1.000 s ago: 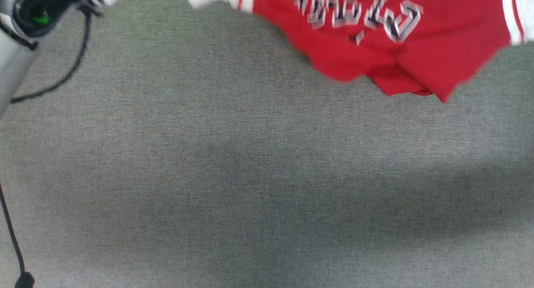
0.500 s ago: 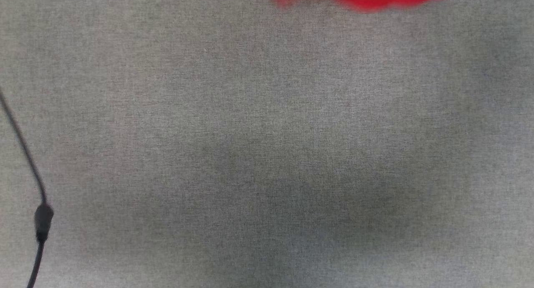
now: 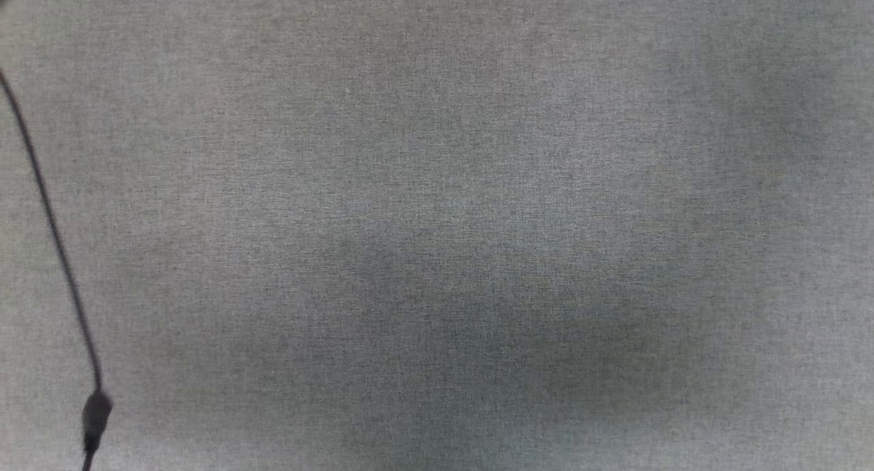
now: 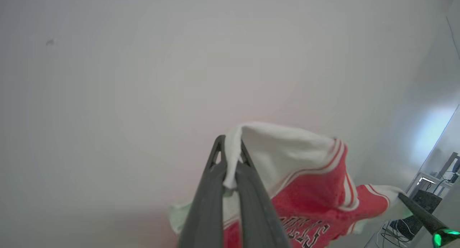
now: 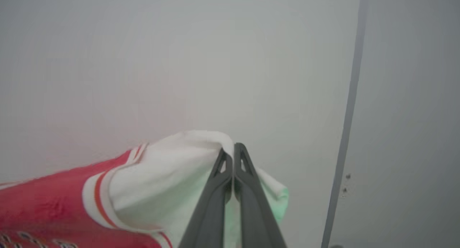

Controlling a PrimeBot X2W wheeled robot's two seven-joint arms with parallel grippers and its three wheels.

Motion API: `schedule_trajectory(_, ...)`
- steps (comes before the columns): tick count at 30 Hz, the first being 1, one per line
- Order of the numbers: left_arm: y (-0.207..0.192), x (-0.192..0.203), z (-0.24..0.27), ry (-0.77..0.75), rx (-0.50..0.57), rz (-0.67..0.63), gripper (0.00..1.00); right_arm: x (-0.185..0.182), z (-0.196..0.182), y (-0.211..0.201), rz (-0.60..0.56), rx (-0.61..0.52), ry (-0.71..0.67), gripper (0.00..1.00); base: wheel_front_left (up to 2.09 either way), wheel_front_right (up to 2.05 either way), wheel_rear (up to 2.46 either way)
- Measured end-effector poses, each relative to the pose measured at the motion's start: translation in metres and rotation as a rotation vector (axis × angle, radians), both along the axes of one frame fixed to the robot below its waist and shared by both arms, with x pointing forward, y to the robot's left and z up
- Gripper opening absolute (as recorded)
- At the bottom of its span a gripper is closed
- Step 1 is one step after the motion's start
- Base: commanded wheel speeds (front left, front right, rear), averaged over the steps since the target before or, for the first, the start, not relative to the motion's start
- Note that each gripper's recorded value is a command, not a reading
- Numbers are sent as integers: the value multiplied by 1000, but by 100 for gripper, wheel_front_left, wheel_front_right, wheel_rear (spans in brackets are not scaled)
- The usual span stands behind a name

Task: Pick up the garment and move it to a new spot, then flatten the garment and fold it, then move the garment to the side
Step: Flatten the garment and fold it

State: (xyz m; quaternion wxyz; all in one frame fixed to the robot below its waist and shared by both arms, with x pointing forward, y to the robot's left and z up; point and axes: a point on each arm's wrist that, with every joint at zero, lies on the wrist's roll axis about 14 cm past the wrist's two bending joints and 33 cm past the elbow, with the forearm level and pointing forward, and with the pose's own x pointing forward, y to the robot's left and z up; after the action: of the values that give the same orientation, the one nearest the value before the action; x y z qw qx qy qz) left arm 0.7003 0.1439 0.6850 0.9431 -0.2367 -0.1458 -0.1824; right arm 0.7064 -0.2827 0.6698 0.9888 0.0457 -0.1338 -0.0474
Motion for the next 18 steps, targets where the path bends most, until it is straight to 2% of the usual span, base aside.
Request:
schedule_trajectory(3,7,-12,-46,94,-31,-27,0,-8,-47,1,18,-8,93,0,0,0,0)
schedule_trajectory(8,4,-57,-126,276,-71,-113,0,-40,-120,-3,54,-4,233,0,0,0,0)
schedule_trajectory(15,11,-135,-191,468,-136,-165,0,-110,-189,-7,111,19,384,0,0,0,0)
schedule_trajectory(16,14,-158,-203,512,-154,-167,0,-132,-201,-10,123,19,425,0,0,0,0)
schedule_trajectory(18,14,-184,-215,554,-145,-182,0,-155,-209,-7,156,-22,463,0,0,0,0)
